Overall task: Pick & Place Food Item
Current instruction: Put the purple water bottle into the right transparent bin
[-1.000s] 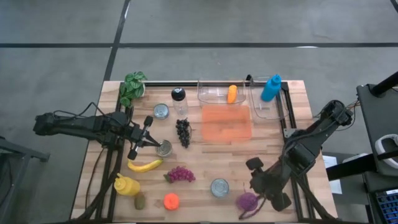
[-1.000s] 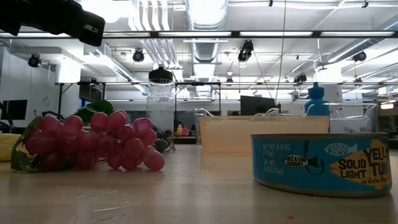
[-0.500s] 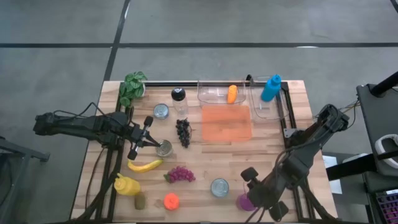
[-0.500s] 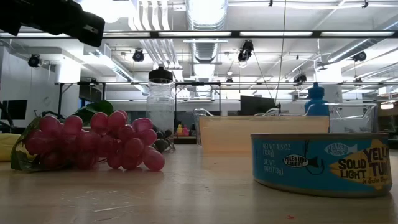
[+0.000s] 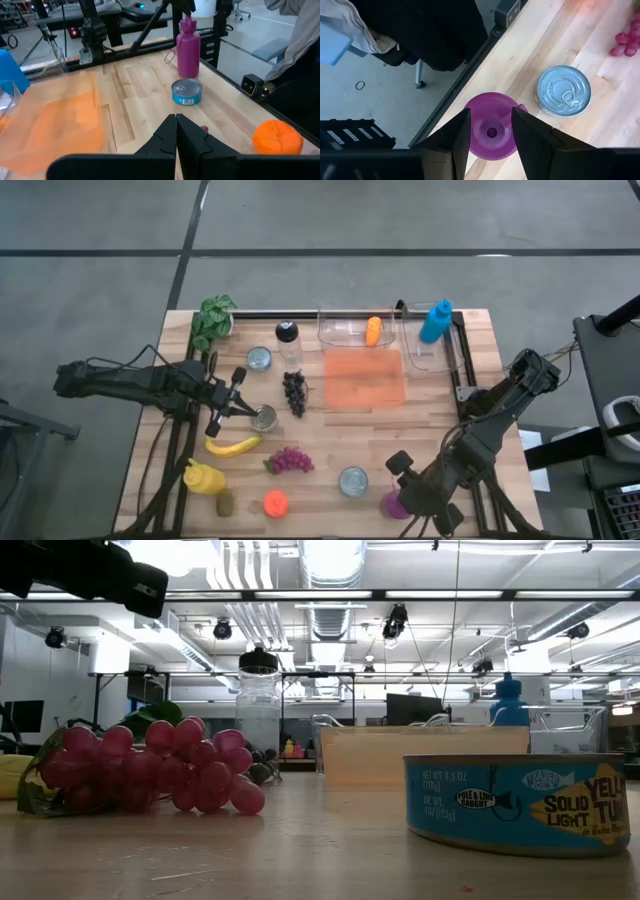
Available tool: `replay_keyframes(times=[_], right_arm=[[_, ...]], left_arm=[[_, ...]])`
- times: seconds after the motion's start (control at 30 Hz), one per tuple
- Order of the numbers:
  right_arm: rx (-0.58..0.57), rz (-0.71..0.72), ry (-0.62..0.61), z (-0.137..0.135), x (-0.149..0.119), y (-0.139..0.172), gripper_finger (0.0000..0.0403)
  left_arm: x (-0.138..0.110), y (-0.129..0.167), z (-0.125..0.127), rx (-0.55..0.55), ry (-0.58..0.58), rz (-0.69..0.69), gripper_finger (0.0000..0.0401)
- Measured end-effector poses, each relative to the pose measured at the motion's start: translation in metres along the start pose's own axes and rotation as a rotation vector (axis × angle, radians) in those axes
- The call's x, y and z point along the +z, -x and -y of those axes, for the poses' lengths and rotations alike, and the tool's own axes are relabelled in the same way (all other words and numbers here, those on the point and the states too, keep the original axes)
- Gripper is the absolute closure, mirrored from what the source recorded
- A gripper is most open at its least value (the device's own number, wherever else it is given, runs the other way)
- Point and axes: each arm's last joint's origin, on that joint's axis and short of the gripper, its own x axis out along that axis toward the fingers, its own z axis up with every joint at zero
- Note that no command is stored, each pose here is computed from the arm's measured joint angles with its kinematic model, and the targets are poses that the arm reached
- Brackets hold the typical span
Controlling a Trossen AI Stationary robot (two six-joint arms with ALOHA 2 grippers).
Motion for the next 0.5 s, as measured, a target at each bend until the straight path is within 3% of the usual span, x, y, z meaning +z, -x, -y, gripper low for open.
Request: replay_keyframes(times=[0.5], right_arm=[[-0.007,-0.033,0.027,0.002,-0.0077,-0.0083,0.0291]], left_arm=[[-0.0029,0.0001,0.0005,-0.005,0.01,-0.029,0.0395]])
